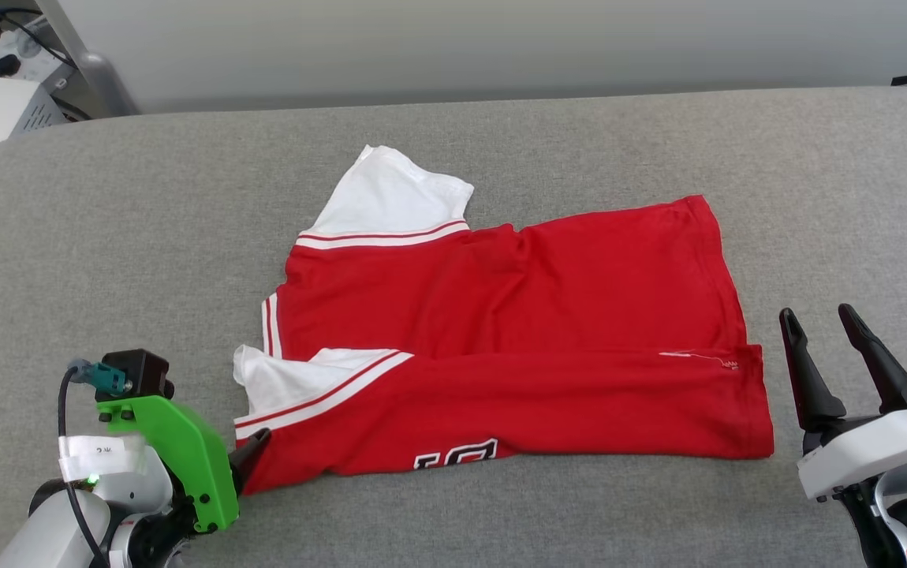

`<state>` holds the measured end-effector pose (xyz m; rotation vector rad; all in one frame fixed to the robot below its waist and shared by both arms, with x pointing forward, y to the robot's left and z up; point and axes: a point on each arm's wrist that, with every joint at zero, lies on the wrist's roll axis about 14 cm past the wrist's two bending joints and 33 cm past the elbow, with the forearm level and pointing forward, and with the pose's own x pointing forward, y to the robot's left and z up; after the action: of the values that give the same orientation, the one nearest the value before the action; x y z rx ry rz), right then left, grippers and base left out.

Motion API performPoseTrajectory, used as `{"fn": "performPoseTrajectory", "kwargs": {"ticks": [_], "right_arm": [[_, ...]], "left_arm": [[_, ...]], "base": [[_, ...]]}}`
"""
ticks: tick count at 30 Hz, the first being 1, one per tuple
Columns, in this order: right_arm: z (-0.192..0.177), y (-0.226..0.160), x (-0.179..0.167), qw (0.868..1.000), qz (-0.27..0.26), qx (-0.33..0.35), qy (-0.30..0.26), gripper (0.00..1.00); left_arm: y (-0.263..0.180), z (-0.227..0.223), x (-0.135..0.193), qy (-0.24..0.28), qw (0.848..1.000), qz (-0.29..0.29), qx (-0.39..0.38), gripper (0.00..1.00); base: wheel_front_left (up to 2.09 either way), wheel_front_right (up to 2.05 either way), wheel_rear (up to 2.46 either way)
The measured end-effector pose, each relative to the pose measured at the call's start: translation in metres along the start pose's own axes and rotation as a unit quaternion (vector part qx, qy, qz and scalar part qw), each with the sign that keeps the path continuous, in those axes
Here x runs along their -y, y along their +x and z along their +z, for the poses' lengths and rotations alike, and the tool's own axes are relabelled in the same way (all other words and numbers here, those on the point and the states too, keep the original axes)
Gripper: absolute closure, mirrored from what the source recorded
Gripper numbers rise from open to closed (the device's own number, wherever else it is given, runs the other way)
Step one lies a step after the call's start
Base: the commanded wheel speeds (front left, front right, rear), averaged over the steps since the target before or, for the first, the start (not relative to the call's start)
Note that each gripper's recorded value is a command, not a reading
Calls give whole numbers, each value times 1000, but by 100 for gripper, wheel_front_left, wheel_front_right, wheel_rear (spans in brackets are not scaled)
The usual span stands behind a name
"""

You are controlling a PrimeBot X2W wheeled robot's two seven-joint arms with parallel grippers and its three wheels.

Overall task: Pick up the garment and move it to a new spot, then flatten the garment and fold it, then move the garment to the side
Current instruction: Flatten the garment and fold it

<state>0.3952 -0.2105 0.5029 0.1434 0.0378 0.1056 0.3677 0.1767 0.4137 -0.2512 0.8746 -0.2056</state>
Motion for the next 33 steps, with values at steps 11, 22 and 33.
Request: {"fn": "performPoseTrajectory", "kwargs": {"ticks": [11,22,33], "right_arm": [[-20,3,10,999,-17,-34,7,0],[-26,-3,26,997,-35,-67,32,0],[-99,-28,13,936,19,-349,42,0]], "left_arm": [[33,-43,-9,-15,994,19,-108,13],[39,-38,2,-14,995,-7,-96,100],[11,0,12,22,1000,-10,-2,100]], "base": [[0,0,0],[0,0,0],[0,0,0]]}}
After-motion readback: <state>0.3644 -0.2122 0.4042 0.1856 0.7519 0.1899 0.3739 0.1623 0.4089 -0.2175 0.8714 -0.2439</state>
